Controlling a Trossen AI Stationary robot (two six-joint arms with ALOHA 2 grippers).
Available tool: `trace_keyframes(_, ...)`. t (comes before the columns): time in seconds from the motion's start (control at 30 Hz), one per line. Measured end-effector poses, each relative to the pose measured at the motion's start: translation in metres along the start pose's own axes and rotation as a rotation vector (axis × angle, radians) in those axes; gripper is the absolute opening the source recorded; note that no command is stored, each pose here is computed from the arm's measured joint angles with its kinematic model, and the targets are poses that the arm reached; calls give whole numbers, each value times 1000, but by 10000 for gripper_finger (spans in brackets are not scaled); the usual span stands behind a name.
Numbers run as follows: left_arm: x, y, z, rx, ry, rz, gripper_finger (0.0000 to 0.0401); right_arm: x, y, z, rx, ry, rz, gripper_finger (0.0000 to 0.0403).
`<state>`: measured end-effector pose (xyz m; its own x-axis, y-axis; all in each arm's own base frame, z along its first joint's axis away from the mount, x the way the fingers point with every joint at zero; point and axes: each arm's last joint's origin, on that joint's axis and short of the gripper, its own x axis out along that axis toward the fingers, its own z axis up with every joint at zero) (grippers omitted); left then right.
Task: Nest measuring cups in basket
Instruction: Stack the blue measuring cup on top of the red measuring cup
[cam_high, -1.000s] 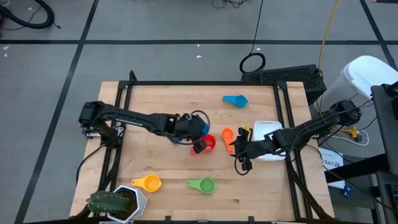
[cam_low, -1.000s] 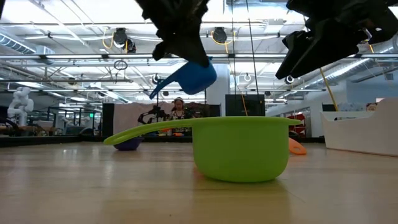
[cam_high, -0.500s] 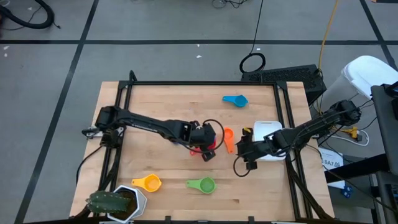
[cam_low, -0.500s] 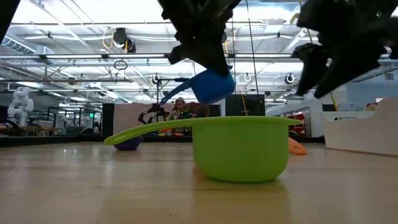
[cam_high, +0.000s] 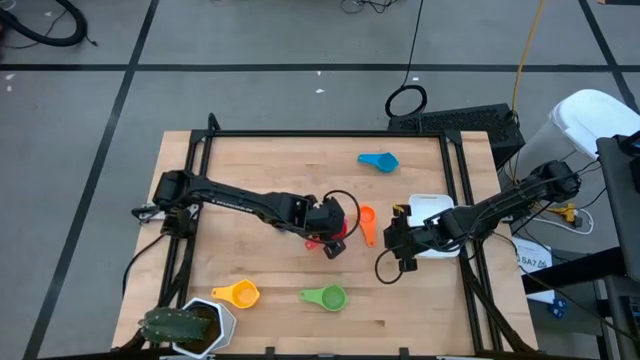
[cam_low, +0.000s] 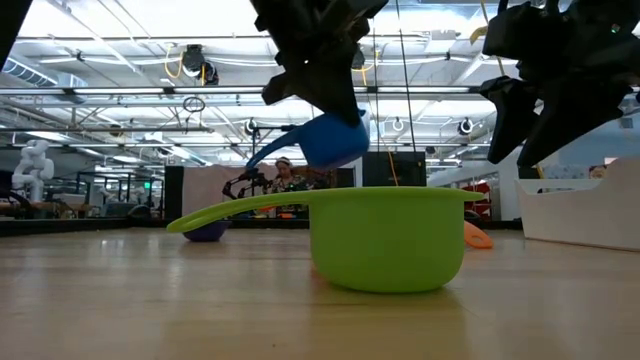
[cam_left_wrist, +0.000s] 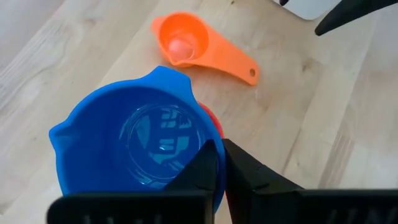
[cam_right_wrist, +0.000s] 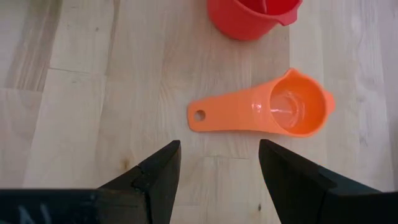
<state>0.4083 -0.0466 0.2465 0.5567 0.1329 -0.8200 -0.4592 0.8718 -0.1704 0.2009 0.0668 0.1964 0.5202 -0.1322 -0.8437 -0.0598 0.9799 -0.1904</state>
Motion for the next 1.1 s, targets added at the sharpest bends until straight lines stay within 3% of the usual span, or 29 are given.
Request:
trace_keyframes(0.5,0,-2,4,92,-14,-61,33,-3,9,-4,19,17,19,210)
trace_keyframes(0.87,2,-1,1,98,14,-43,149,-4,13,-5,38,14,29,210)
trace_keyframes(1.1,2,0,0,102,18,-41,191,-4,13,-5,39,14,29,210)
